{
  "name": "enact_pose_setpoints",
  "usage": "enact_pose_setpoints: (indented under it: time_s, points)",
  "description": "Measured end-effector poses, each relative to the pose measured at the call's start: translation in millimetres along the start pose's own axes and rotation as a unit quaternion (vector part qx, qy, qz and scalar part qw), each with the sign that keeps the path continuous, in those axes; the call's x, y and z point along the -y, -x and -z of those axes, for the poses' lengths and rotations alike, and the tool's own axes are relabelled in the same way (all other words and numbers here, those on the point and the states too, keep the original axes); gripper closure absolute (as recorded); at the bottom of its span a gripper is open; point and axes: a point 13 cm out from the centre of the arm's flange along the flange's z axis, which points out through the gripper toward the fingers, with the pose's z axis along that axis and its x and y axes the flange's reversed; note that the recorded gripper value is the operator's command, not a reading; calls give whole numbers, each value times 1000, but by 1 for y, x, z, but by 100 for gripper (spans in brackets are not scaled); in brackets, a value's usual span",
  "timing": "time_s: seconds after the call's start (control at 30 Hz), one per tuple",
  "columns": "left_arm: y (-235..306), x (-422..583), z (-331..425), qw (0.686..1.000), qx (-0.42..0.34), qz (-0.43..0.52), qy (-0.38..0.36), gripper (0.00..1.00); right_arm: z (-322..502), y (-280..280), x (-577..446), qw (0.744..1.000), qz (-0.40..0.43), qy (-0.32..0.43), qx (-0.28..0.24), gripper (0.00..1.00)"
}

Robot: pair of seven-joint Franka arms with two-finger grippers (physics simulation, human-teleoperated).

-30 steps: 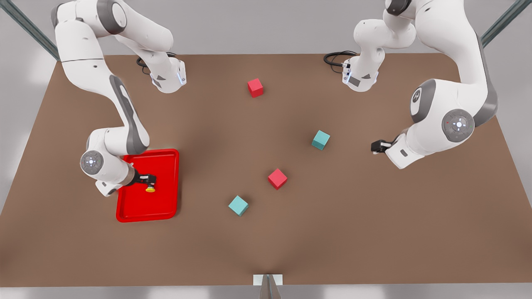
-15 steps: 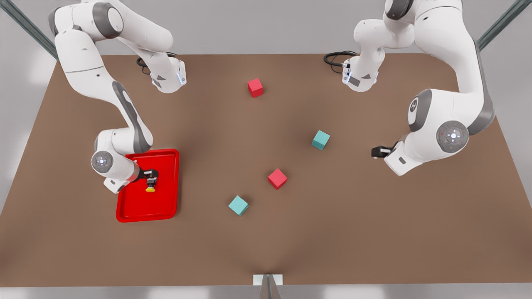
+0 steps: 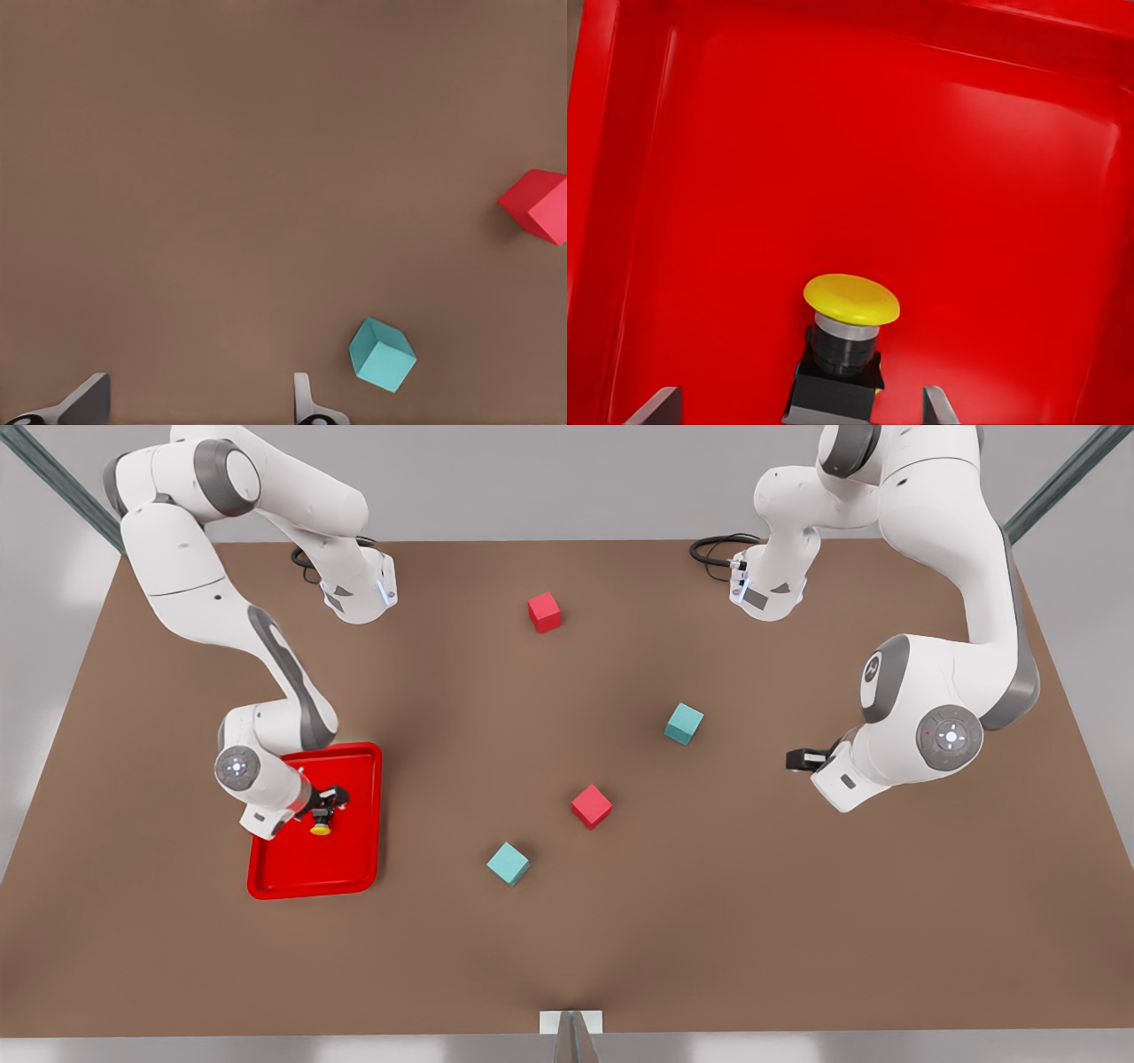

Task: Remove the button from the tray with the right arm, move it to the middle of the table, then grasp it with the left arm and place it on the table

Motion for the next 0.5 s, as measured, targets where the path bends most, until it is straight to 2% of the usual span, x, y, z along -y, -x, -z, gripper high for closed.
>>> enact_pose_setpoints:
  time_s: [0.13, 0.5]
  points:
    - [0, 1, 1, 1000, 3, 0, 0, 0, 6, 9, 7, 1000, 4, -4, 10, 0]
    - [1, -1, 2, 1000, 5, 3, 0, 0, -17, -8, 12, 1000, 14, -2, -1, 0]
